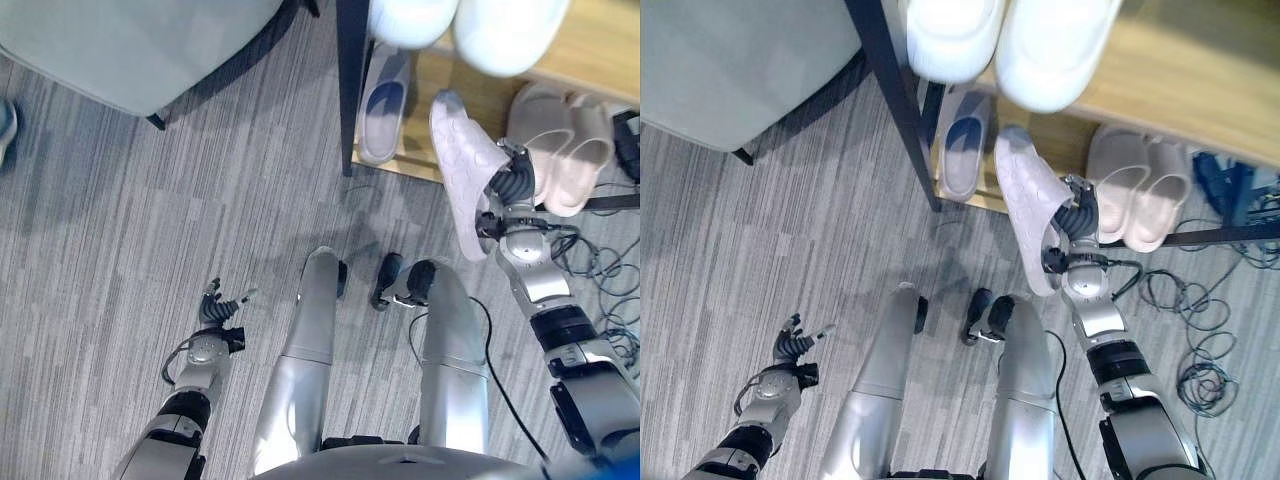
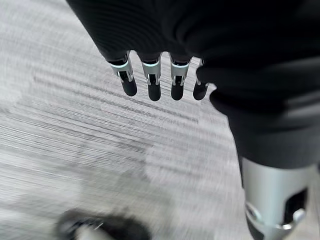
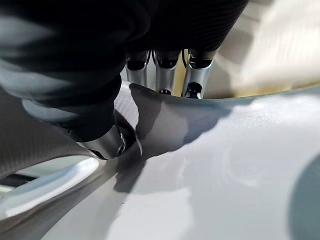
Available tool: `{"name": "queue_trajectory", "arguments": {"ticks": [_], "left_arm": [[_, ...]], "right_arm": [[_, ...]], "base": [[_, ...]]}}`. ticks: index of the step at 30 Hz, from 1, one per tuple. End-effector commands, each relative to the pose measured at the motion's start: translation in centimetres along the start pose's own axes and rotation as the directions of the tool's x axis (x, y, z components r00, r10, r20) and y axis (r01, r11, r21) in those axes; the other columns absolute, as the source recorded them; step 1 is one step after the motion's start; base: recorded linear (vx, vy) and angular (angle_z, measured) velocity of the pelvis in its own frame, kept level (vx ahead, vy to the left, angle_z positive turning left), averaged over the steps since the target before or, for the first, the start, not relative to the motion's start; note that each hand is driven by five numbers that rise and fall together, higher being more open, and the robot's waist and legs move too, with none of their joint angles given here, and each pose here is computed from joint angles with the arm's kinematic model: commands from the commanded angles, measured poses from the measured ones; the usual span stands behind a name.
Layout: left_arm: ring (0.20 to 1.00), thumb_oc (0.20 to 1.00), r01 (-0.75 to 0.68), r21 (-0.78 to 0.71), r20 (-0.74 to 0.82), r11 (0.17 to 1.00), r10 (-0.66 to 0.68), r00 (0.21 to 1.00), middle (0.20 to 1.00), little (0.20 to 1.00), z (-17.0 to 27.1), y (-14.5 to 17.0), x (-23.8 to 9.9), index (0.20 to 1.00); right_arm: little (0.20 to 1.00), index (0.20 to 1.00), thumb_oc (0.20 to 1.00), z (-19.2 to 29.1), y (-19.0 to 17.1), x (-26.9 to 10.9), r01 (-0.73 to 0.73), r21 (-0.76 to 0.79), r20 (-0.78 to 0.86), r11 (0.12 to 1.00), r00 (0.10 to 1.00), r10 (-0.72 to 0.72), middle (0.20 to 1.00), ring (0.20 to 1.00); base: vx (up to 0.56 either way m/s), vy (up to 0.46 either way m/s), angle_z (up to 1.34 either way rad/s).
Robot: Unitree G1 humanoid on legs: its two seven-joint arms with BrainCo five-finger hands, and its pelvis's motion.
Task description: Arrange the slippers neatly on the shoe rack.
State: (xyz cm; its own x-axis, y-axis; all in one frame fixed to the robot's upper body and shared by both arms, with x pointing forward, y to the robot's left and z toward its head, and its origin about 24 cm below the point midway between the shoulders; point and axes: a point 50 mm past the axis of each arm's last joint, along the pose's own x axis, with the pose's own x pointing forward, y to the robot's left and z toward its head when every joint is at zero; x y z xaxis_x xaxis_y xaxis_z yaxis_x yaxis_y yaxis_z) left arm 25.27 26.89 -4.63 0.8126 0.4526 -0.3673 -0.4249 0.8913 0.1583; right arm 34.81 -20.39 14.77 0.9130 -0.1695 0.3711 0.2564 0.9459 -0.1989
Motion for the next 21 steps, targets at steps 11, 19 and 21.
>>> {"name": "queue_trajectory", "arguments": {"ticks": [11,19,21], "left_arm": [[1.000,1.000,-0.210,-0.014,0.084,0.978,0.210,0.974,1.000,1.000,1.4,6.0,0.0,1.000],[1.000,1.000,-0.257,-0.029,0.095,0.966,0.259,0.961,1.000,1.000,3.5,7.1,1.4,1.000],[1.000,1.000,-0.253,-0.011,0.096,0.967,0.253,0.963,1.000,1.000,3.5,7.0,1.4,1.000]], "right_arm": [[0.200,0.200,0.200,9.7,-5.2,6.1,0.276,0.065,0.270,0.959,0.920,-0.283,0.200,0.200],[0.200,0.200,0.200,13.2,-1.6,9.6,0.190,0.005,0.254,0.982,0.949,-0.185,0.200,0.200],[0.200,0.200,0.200,14.0,-1.1,10.3,0.190,0.010,0.240,0.982,0.953,-0.187,0.200,0.200]], "base": [[0.11,0.080,-0.06],[0.01,0.053,-0.12],[-0.03,0.017,-0.11]]}}
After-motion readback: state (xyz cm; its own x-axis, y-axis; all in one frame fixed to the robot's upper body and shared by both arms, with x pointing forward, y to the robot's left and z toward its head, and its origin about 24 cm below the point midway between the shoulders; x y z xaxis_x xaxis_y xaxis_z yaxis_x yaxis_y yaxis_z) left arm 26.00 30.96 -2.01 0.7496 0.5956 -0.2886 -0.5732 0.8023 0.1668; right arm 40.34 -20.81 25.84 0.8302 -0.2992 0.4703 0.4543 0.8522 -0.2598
